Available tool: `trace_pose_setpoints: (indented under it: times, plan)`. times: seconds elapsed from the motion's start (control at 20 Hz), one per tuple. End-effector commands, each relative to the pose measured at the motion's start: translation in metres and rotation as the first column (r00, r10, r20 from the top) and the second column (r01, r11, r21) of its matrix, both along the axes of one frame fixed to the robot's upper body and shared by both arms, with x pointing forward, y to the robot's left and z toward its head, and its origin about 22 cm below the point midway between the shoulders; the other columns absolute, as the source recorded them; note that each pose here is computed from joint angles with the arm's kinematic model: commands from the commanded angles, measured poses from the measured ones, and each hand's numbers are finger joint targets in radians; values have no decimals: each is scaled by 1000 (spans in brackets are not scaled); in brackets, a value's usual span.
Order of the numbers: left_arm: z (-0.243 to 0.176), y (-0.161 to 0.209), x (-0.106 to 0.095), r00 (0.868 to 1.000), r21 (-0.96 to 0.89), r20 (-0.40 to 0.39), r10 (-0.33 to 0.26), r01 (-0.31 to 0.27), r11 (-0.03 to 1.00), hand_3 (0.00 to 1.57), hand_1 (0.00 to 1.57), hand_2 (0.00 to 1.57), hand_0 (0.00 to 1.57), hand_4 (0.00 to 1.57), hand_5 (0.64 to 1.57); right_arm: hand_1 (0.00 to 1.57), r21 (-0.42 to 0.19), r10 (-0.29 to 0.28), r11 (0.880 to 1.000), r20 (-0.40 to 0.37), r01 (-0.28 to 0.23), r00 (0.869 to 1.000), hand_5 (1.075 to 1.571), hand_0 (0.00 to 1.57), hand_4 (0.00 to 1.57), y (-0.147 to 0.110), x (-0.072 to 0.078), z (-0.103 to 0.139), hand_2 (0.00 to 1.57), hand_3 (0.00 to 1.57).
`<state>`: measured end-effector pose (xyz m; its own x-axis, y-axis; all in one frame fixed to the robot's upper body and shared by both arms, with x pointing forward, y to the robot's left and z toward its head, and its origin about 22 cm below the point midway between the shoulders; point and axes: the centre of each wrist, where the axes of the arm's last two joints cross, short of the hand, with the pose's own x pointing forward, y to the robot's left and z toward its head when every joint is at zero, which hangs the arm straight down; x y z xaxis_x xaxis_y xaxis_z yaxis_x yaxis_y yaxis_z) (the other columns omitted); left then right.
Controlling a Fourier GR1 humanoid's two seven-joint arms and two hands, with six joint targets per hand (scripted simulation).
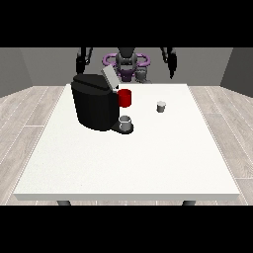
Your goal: Insert the coffee pod into the coffee machine and close the lid
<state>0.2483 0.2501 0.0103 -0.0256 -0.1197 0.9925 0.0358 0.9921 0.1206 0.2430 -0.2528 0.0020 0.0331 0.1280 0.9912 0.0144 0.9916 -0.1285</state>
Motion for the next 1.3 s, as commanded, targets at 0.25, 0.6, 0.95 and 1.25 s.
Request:
trace_pose_setpoints:
  times: [0.25,0.6,0.95,1.25]
  plan:
    - [-1,33,-3,979,300,58,-197,171,939,0,0,0,0,0,1571,0,66,29,997,31,-31,999,1571,0,0,8,0,-8,0,0]
    - [43,76,47,990,493,-54,-133,142,859,0,0,0,0,0,1571,0,-97,-66,992,167,83,984,1571,0,0,36,18,19,0,0]
    - [46,94,76,991,617,-99,-89,131,776,0,0,0,0,0,1571,0,-101,8,995,228,15,974,1571,0,0,65,26,38,0,0]
    - [39,106,92,986,649,-133,-96,160,744,0,0,0,0,0,1571,0,-91,15,996,198,3,980,1571,0,0,61,35,43,0,0]
